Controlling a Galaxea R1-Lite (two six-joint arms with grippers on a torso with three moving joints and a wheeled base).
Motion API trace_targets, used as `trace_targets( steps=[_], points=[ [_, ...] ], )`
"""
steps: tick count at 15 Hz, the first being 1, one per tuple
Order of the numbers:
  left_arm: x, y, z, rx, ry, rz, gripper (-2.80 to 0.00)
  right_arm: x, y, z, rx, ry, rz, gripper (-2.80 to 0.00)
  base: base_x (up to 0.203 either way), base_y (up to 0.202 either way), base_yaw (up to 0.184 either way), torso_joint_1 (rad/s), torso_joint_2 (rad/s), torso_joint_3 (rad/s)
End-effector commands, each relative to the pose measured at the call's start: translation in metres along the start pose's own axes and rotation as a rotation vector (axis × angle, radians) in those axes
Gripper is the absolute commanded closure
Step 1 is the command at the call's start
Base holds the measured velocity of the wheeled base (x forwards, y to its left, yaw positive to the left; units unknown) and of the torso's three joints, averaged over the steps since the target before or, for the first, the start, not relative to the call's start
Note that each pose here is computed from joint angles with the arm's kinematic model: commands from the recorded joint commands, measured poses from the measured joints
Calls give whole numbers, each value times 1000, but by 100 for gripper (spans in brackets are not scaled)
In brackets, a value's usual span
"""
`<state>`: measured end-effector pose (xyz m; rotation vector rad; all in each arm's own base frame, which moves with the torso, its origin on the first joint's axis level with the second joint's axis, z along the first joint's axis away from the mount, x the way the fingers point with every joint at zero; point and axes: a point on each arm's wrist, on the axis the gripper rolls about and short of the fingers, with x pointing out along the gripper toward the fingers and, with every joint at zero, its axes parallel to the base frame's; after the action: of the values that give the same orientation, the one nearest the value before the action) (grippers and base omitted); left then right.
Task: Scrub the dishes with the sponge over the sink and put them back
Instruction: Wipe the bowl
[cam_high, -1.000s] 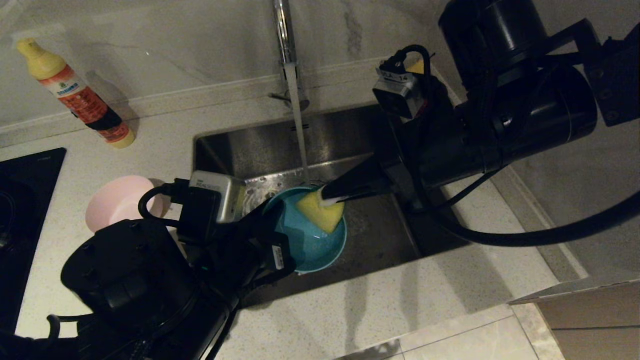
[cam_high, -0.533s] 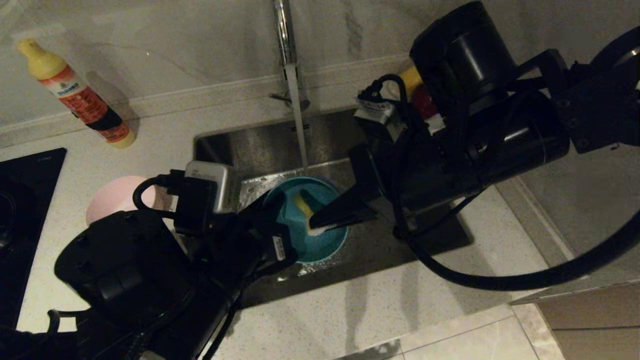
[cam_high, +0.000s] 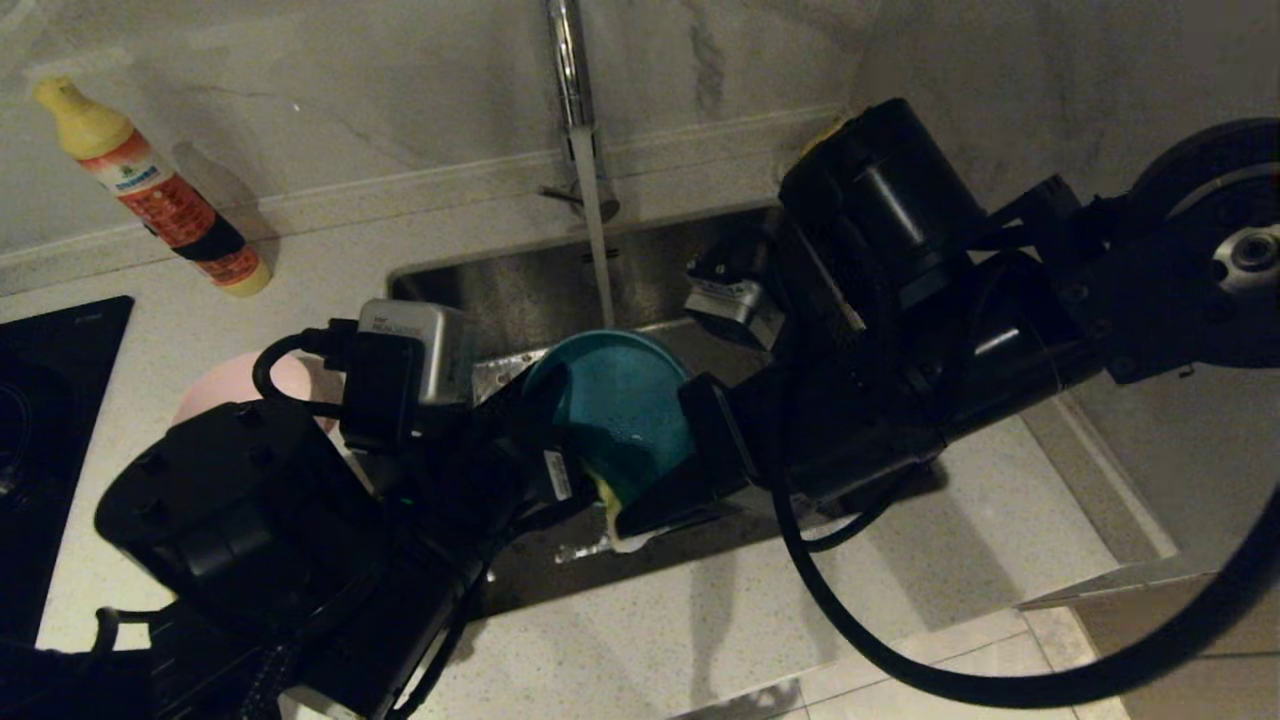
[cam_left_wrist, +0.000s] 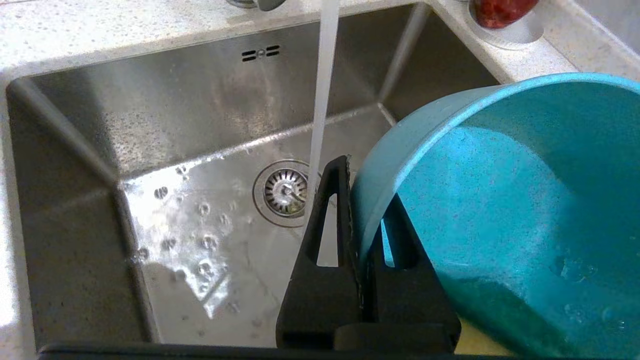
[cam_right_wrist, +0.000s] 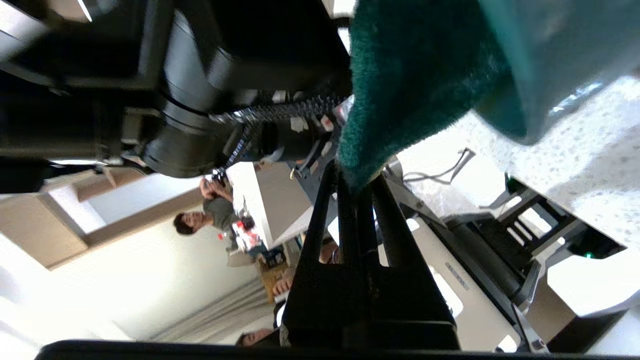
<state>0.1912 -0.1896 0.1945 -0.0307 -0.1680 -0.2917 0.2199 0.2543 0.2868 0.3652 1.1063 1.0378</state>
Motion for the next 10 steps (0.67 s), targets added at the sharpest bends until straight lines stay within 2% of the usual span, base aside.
trace_targets(
  steps=[1,6,10],
  points=[
    [1,0,1,-4,-7,5,0,3,0,-2,4,16,1,0,0,0,0,0,0,0],
    [-1,1,-1,0,2,6,0,4,4,-1,-6,8,7,0,0,0,0,0,0,0],
    [-1,2,0,-1,-1,9,0,-15,1,6,-5,-60,11,0,0,0,0,0,0,0]
  ],
)
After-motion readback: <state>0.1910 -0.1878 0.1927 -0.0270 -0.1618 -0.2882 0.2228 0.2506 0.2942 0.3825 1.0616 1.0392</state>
